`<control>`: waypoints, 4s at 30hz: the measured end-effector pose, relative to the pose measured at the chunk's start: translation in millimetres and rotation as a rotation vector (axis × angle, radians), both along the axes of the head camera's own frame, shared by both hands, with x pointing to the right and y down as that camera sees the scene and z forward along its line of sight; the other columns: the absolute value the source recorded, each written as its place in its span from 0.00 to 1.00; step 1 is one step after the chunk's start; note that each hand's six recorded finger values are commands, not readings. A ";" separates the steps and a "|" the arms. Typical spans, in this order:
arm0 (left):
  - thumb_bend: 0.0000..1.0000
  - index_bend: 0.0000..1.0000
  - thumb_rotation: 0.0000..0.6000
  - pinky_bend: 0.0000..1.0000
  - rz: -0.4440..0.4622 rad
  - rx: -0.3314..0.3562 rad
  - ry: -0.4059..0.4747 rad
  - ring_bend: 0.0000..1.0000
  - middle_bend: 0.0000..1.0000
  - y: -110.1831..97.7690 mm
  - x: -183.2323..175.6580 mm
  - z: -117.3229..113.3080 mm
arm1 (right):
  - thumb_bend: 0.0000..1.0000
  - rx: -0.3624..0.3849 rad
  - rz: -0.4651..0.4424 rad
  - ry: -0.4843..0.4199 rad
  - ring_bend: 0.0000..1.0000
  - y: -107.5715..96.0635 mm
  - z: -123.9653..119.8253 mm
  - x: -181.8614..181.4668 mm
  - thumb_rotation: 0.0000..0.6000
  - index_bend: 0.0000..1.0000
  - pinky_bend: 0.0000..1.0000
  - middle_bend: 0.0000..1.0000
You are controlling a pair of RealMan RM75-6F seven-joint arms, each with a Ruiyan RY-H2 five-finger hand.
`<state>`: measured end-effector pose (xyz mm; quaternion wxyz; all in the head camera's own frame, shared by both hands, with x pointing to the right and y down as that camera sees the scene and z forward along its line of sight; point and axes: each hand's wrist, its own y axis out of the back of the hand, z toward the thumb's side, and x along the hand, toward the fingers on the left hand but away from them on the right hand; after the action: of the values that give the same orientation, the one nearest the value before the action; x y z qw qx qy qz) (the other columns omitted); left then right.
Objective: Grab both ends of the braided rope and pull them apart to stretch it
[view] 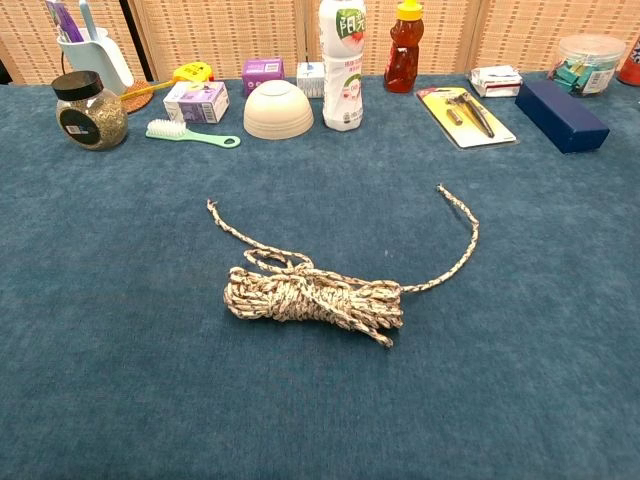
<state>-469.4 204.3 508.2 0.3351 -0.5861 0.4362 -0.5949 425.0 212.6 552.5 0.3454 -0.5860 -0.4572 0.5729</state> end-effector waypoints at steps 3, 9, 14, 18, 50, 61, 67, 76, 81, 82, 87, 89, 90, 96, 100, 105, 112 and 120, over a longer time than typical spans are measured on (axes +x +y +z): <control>0.39 0.20 1.00 0.00 0.001 -0.004 0.001 0.06 0.13 -0.2 0.7 1.4 | 0.30 -0.004 0.003 -0.001 0.10 0.1 1.2 0.7 1.00 0.30 0.09 0.16; 0.39 0.20 1.00 0.00 0.003 0.004 -0.002 0.06 0.13 -2.5 0.5 -0.4 | 0.30 -0.003 -0.011 -0.004 0.11 -0.2 1.4 -2.1 1.00 0.30 0.09 0.16; 0.39 0.20 1.00 0.00 0.007 0.012 -0.005 0.06 0.13 -5.4 0.3 -2.6 | 0.30 -0.001 -0.040 -0.016 0.12 -4.9 1.6 -8.5 1.00 0.30 0.09 0.15; 0.39 0.20 1.00 0.00 0.016 0.020 -0.007 0.06 0.13 -8.7 1.0 -4.5 | 0.30 -0.005 -0.080 -0.024 0.11 -12.1 2.5 -16.7 1.00 0.27 0.09 0.13; 0.39 0.20 1.00 0.00 0.032 0.048 -0.051 0.06 0.13 -15.5 -7.5 -23.1 | 0.30 -0.159 -0.431 -0.321 0.00 -84.5 82.9 -161.6 1.00 0.44 0.00 0.00; 0.39 0.20 1.00 0.00 0.042 0.056 -0.063 0.05 0.13 -19.0 -8.5 -26.8 | 0.30 -0.223 -0.562 -0.288 0.00 -79.7 113.1 -205.0 1.00 0.48 0.00 0.00; 0.39 0.20 1.00 0.00 0.041 0.059 -0.071 0.05 0.13 -19.7 -10.1 -29.4 | 0.30 -0.239 -0.623 -0.270 0.00 -77.6 124.5 -224.5 1.00 0.49 0.00 0.00; 0.39 0.20 1.00 0.00 0.038 0.062 -0.084 0.05 0.13 -19.7 -13.3 -33.1 | 0.37 -0.261 -0.679 -0.243 0.00 -72.5 136.5 -236.9 1.00 0.48 0.00 0.00; 0.39 0.20 1.00 0.00 0.039 0.063 -0.086 0.05 0.13 -19.8 -13.7 -34.8 | 0.37 -0.267 -0.690 -0.232 0.00 -68.8 139.8 -235.2 1.00 0.48 0.00 0.00; 0.39 0.20 1.00 0.00 0.040 0.064 -0.086 0.05 0.13 -19.9 -13.5 -35.1 | 0.37 -0.268 -0.691 -0.229 0.00 -68.3 140.3 -234.5 1.00 0.48 0.00 0.00; 0.39 0.20 1.00 0.00 0.046 0.069 -0.087 0.05 0.13 -20.5 -11.2 -37.8 | 0.37 -0.271 -0.699 -0.217 0.00 -64.2 142.9 -229.4 1.00 0.48 0.00 0.00; 0.39 0.20 1.00 0.00 0.047 0.071 -0.088 0.05 0.13 -20.5 -10.5 -38.8 | 0.37 -0.274 -0.701 -0.212 0.00 -62.6 144.2 -226.7 1.00 0.48 0.00 0.00; 0.39 0.20 1.00 0.00 0.048 0.071 -0.088 0.05 0.13 -20.5 -10.2 -39.2 | 0.37 -0.275 -0.702 -0.210 0.00 -61.8 144.7 -225.7 1.00 0.48 0.00 0.00; 0.39 0.20 1.00 0.00 0.052 0.073 -0.089 0.05 0.13 -20.2 -8.3 -40.4 | 0.37 -0.285 -0.712 -0.200 0.00 -57.2 148.4 -222.8 1.00 0.48 0.00 0.00; 0.39 0.20 1.00 0.00 0.051 0.072 -0.090 0.04 0.13 -19.7 -8.3 -41.0 | 0.37 -0.292 -0.717 -0.198 0.00 -55.5 150.7 -222.8 1.00 0.48 0.00 0.00; 0.39 0.20 1.00 0.00 0.048 0.071 -0.094 0.04 0.13 -18.5 -9.6 -41.7 | 0.37 -0.300 -0.722 -0.190 0.00 -54.4 155.2 -223.1 1.00 0.48 0.00 0.00; 0.39 0.20 1.00 0.00 0.046 0.071 -0.095 0.04 0.13 -17.8 -10.6 -42.0 | 0.37 -0.306 -0.723 -0.182 0.00 -53.6 159.4 -222.1 1.00 0.48 0.00 0.00; 0.39 0.20 1.00 0.00 0.046 0.073 -0.095 0.04 0.13 -17.8 -10.3 -42.6 | 0.37 -0.311 -0.721 -0.177 0.00 -51.3 162.1 -220.0 1.00 0.49 0.00 0.01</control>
<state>-479.7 186.5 465.6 0.3903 -0.5546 0.4273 -0.5979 205.0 161.2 714.6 0.3906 -0.8013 -0.1580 0.4246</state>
